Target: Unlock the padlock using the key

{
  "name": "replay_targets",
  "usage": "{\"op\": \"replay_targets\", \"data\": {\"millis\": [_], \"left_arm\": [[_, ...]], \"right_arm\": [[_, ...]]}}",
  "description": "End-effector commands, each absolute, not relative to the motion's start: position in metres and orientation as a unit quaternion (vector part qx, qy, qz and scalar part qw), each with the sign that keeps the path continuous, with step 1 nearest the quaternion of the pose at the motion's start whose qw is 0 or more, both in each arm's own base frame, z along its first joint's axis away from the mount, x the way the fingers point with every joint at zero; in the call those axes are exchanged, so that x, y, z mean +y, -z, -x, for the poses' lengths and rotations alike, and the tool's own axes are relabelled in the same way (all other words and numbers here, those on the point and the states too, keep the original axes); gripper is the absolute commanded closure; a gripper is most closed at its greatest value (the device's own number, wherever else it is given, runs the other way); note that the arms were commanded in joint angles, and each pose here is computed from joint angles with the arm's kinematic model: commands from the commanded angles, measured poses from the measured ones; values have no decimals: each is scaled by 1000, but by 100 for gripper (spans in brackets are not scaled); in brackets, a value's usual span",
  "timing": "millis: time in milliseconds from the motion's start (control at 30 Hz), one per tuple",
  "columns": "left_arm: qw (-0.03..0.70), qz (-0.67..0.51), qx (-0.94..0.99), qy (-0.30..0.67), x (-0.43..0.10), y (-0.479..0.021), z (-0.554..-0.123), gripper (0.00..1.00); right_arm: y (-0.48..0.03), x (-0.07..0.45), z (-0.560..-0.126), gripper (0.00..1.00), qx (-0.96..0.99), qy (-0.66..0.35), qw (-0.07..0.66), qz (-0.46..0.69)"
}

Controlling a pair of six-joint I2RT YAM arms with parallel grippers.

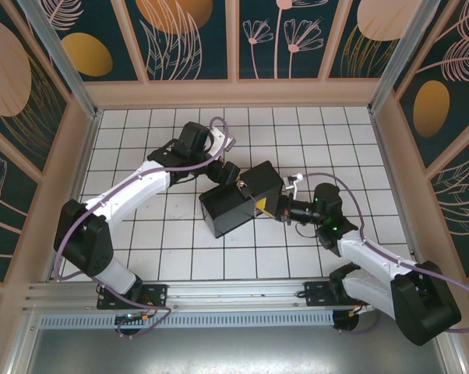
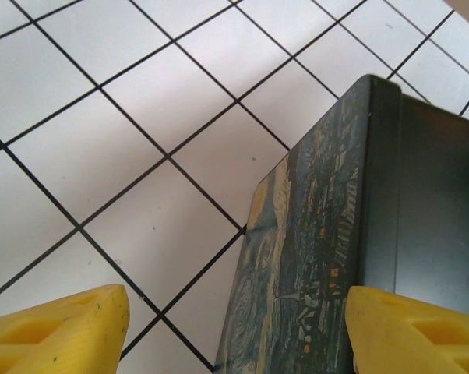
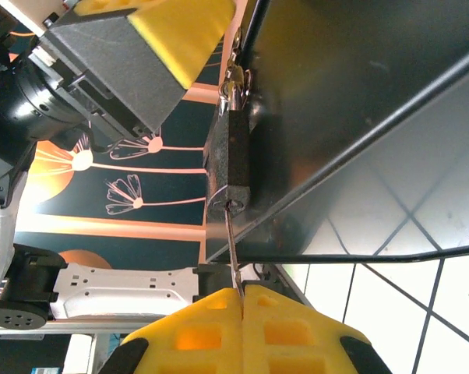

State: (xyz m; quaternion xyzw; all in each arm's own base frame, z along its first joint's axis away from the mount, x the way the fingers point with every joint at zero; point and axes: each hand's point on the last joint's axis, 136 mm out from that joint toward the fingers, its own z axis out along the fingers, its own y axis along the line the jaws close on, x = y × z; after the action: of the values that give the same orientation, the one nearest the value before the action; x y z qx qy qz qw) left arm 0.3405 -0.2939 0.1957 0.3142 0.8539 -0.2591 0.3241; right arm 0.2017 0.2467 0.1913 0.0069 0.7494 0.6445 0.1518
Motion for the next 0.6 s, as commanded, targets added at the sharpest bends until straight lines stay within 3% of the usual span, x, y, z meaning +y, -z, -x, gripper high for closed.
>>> {"op": "replay_targets", "data": {"millis": [0,567], "left_arm": [[355,-337,827,276,-300,-216,-336,26],[344,-374,807,300,-309,-213,-316,27]], "right_arm": [[-216,250,-207,100,731,-661,169,15],[-210,248,-209,100,720,-677,155,-8]]}}
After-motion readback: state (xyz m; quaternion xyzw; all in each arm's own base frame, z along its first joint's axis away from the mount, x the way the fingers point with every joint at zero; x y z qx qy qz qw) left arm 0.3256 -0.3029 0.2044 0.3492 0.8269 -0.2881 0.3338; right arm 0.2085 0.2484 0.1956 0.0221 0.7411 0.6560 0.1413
